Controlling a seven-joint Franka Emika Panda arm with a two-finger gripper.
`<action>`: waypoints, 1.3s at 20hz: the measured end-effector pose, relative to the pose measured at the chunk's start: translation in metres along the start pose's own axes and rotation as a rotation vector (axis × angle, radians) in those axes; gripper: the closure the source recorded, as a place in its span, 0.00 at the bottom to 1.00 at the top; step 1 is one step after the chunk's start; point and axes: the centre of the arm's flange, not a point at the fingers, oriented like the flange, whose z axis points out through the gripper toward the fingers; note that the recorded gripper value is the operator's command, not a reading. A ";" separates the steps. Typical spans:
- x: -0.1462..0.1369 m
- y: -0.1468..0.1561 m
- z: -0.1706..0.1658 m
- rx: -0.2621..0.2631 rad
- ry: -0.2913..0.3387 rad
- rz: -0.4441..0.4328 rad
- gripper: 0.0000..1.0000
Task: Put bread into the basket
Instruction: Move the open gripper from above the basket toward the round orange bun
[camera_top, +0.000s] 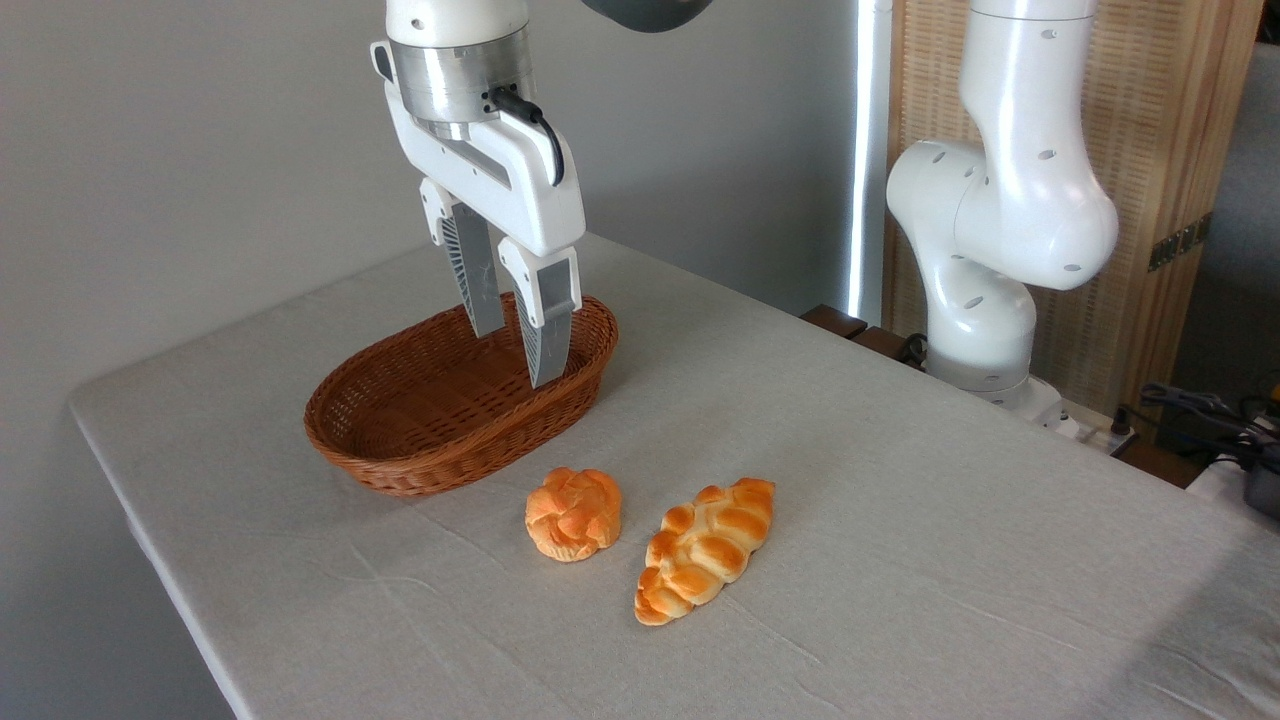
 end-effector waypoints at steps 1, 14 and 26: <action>0.000 0.000 0.000 0.000 0.000 0.000 0.00; -0.004 -0.012 0.010 -0.013 -0.014 -0.020 0.00; -0.002 -0.013 0.029 -0.043 -0.055 -0.019 0.00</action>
